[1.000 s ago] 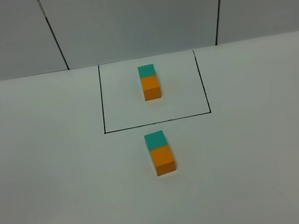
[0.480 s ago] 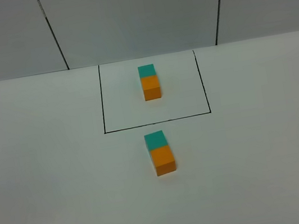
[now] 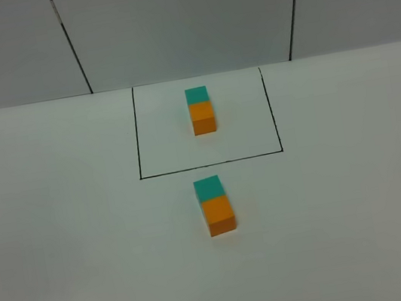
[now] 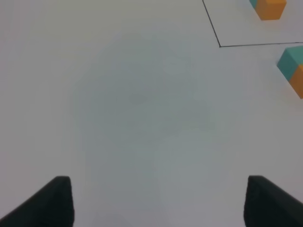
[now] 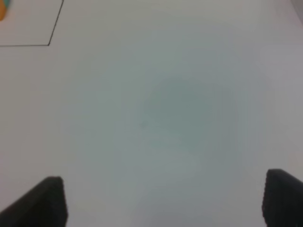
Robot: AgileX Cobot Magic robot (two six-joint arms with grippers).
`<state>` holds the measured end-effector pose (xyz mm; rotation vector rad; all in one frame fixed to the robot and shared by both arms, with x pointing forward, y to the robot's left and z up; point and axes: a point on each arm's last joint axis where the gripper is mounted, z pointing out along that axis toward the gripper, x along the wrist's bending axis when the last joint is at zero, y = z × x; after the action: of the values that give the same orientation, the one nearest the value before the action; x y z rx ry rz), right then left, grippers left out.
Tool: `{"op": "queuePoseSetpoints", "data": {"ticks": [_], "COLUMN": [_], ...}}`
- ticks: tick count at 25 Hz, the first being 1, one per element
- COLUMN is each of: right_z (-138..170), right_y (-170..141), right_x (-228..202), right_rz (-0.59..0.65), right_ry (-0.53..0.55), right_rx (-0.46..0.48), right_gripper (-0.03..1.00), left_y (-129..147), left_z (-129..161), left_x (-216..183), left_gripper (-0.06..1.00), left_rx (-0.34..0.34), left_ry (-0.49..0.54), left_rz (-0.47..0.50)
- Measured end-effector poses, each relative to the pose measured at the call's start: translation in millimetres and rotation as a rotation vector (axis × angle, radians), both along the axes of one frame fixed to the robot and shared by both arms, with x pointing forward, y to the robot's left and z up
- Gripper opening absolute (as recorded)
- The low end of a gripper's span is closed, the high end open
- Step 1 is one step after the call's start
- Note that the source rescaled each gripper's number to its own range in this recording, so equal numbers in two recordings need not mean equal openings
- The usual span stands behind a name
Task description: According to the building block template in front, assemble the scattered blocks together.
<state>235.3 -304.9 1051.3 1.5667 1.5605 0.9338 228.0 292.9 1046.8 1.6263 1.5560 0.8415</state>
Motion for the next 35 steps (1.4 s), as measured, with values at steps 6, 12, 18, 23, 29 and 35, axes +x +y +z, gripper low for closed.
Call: {"op": "queuePoseSetpoints", "data": {"ticks": [6, 12, 18, 23, 29, 35], "right_z": [0.0, 0.1, 0.1, 0.1, 0.1, 0.1], "right_y": [-0.2, -0.7, -0.7, -0.7, -0.7, 0.1], "right_x": [0.0, -0.3, -0.3, -0.3, -0.3, -0.3], "right_rz": [-0.015, -0.079, -0.080, -0.080, -0.080, -0.052], "right_ry": [0.000, -0.001, -0.001, -0.001, -0.001, 0.000], "right_rx": [0.006, 0.012, 0.012, 0.012, 0.012, -0.022], "right_gripper": [0.70, 0.70, 0.70, 0.70, 0.70, 0.70], "left_y": [0.0, 0.0, 0.0, 0.0, 0.0, 0.0], "left_z": [0.0, 0.0, 0.0, 0.0, 0.0, 0.0], "left_x": [0.0, 0.0, 0.0, 0.0, 0.0, 0.0], "left_gripper": [0.66, 0.66, 0.66, 0.66, 0.66, 0.66], "left_rx": [0.000, 0.000, 0.000, 0.000, 0.000, 0.000], "left_ry": [0.000, 0.000, 0.000, 0.000, 0.000, 0.000], "left_rz": [0.000, 0.000, 0.000, 0.000, 0.000, 0.000]}}
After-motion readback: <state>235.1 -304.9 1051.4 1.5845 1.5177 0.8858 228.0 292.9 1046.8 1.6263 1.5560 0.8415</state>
